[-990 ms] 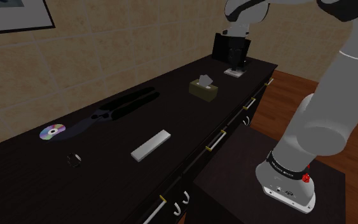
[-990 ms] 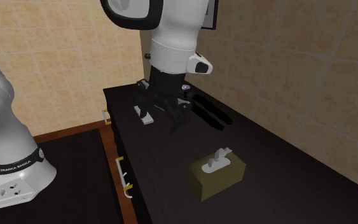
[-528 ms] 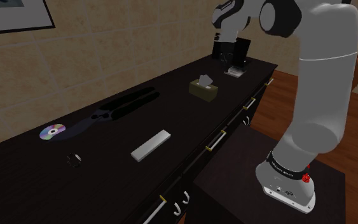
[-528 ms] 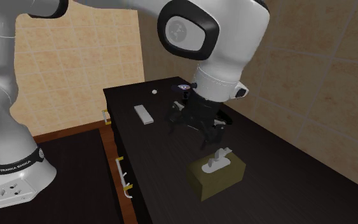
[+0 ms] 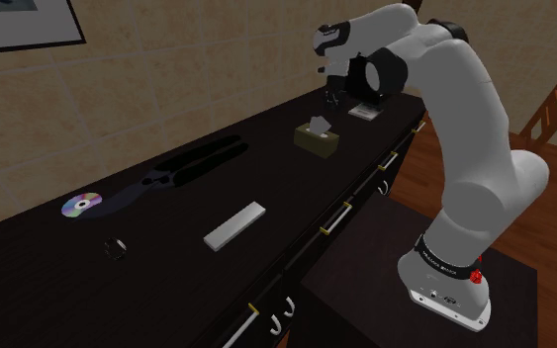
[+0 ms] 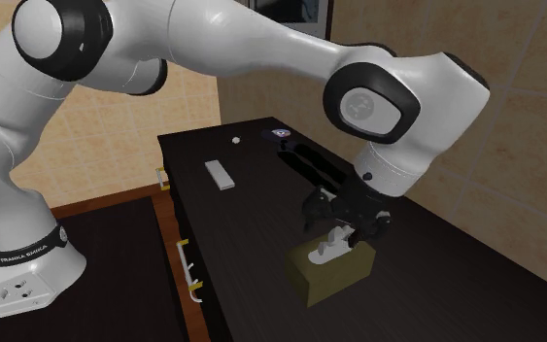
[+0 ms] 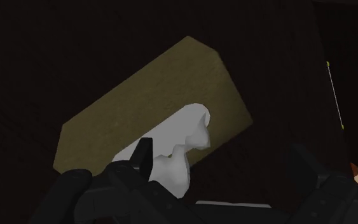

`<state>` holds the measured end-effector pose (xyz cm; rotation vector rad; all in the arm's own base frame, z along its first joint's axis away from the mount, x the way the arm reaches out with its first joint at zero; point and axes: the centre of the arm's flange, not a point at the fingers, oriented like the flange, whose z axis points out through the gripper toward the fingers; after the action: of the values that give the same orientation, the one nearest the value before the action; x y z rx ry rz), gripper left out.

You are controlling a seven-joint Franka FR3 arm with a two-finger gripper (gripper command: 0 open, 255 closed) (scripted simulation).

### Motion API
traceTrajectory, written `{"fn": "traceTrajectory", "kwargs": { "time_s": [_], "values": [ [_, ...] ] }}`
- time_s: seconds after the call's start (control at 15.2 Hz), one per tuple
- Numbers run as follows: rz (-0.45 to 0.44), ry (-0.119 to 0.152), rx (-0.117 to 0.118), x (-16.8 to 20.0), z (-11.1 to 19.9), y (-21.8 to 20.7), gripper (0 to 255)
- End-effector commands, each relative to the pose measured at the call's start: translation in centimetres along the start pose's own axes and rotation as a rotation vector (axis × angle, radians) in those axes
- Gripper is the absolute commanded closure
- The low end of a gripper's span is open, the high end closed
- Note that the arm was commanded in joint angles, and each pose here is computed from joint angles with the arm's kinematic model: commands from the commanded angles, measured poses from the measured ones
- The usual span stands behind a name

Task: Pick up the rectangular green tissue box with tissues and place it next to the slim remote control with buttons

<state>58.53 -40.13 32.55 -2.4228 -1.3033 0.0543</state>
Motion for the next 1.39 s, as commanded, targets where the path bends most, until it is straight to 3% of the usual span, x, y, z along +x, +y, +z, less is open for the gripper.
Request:
{"fn": "traceTrajectory", "kwargs": {
  "time_s": [0.0,0.46,0.99,1.06,1.32],
  "values": [
    [-0.031,0.006,0.013,0.2,0.5,1.6,0],
    [-0.031,0.006,0.013,0.3,4.5,1.6,0],
    [-0.031,0.006,0.013,0.3,4.5,1.6,0],
    [-0.031,0.006,0.013,0.3,4.5,1.6,255],
    [-0.031,0.006,0.013,0.2,4.5,1.6,255]
  ]
}}
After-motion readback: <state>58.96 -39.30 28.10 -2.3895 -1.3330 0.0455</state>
